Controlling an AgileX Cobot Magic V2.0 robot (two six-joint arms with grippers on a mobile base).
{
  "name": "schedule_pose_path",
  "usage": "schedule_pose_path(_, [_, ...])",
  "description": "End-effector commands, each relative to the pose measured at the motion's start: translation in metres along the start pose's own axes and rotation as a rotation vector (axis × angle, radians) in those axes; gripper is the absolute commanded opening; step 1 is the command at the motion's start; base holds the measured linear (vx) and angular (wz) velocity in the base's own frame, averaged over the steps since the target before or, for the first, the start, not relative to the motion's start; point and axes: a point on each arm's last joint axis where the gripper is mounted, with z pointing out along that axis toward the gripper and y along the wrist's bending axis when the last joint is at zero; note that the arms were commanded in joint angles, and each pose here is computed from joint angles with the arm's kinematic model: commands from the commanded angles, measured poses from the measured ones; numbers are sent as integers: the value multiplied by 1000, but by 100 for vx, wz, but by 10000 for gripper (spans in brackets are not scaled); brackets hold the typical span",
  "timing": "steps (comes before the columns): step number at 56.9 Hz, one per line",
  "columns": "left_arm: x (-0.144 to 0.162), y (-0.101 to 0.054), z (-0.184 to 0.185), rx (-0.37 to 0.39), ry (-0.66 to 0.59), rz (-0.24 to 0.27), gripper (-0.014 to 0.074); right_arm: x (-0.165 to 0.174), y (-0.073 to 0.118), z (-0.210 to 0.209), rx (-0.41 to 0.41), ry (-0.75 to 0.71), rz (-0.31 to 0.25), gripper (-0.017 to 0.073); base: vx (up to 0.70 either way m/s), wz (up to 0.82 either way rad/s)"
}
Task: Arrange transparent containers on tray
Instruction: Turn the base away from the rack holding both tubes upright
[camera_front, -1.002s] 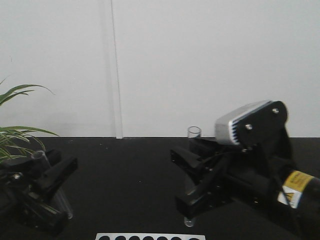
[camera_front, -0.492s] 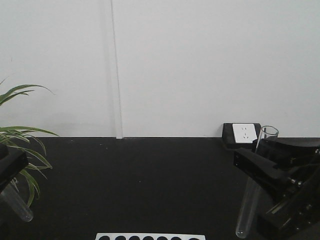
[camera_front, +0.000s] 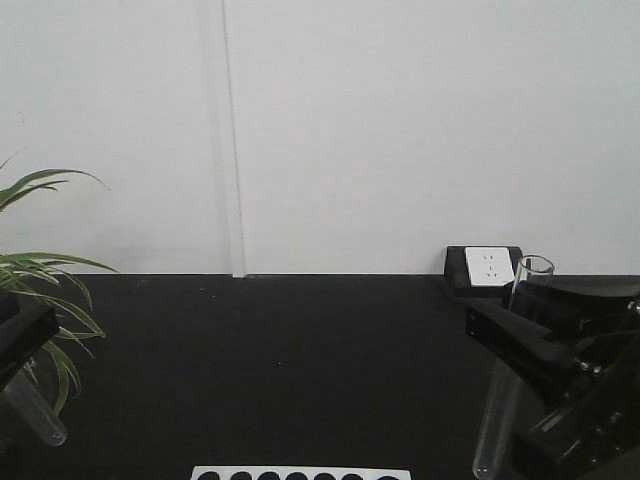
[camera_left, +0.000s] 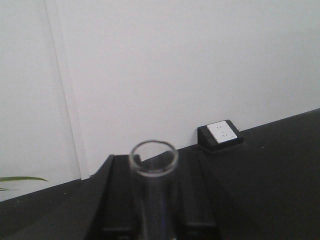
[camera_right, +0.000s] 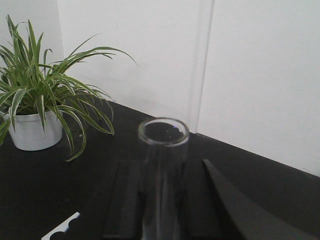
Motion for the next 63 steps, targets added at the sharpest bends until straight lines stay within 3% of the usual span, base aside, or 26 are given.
schedule_pose_path(1, [-20,0,-2,2,-120,-11,103,-18,-3,-5,28,-118,-19,201,0,0])
schedule_pose_path(63, [-20,0,-2,2,-120,-12,103,-18,-3,-5,27,-118,-18,201,-5,0])
